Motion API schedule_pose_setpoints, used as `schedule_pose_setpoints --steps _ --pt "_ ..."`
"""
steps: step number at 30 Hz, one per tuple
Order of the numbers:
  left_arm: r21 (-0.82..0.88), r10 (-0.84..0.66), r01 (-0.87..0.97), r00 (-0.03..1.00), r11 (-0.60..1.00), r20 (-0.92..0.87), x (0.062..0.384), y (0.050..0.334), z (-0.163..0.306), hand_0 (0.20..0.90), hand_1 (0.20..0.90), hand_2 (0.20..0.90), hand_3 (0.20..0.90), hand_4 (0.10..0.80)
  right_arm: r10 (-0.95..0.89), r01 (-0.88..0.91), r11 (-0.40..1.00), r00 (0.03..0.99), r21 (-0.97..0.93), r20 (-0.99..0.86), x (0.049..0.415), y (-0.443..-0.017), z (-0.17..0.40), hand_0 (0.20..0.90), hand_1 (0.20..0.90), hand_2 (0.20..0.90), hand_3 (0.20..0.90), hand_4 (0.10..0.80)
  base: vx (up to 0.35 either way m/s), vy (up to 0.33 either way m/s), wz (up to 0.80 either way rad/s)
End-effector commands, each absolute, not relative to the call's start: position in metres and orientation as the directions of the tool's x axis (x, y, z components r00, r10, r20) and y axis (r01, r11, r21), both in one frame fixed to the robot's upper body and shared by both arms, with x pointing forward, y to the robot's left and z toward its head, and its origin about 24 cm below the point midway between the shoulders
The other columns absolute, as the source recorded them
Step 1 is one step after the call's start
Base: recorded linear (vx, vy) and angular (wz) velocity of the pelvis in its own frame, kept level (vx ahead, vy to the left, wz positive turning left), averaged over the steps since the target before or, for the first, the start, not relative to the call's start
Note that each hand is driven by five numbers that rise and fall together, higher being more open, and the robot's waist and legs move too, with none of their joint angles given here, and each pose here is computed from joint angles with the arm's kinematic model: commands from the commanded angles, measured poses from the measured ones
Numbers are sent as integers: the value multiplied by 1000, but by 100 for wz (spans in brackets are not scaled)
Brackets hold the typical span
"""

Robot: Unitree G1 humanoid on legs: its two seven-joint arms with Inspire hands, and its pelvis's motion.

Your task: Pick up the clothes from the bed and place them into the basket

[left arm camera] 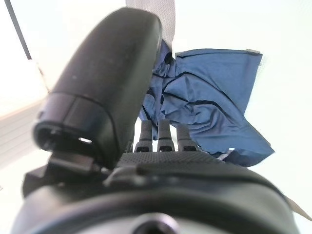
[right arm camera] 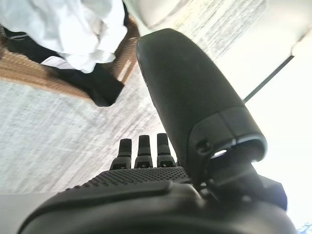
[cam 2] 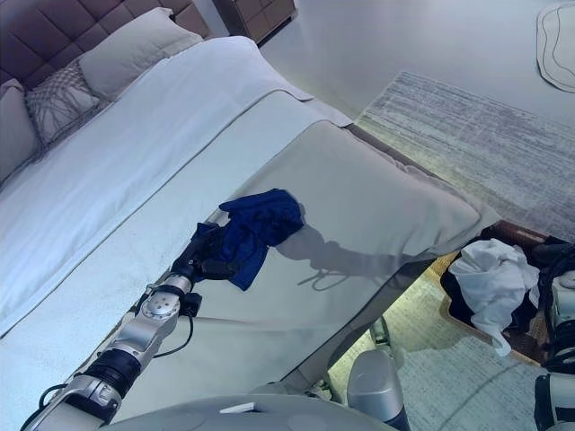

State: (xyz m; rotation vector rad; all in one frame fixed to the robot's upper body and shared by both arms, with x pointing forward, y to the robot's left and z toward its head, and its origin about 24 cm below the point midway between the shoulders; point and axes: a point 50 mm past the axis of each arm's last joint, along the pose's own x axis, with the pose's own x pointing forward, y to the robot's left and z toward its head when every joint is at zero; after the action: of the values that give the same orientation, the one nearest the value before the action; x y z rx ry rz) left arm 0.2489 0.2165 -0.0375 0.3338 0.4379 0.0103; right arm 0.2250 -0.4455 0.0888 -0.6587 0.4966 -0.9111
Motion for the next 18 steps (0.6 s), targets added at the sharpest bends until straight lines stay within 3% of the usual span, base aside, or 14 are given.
schedule_pose_setpoints --steps 1,11,18 --pt "387 161 -28 935 922 -317 255 238 -22 900 900 900 900 800 -763 606 386 633 -696 128 255 -432 142 900 900 900 900 800 0 0 0" --pt "370 238 -107 914 923 -328 247 245 -29 900 900 900 900 800 -523 568 556 806 -607 276 314 -358 176 900 900 900 900 800 12 3 15" --pt "364 243 -112 909 925 -338 244 246 -32 900 900 900 900 800 -466 531 571 838 -626 285 340 -335 192 900 900 900 900 800 7 17 42"
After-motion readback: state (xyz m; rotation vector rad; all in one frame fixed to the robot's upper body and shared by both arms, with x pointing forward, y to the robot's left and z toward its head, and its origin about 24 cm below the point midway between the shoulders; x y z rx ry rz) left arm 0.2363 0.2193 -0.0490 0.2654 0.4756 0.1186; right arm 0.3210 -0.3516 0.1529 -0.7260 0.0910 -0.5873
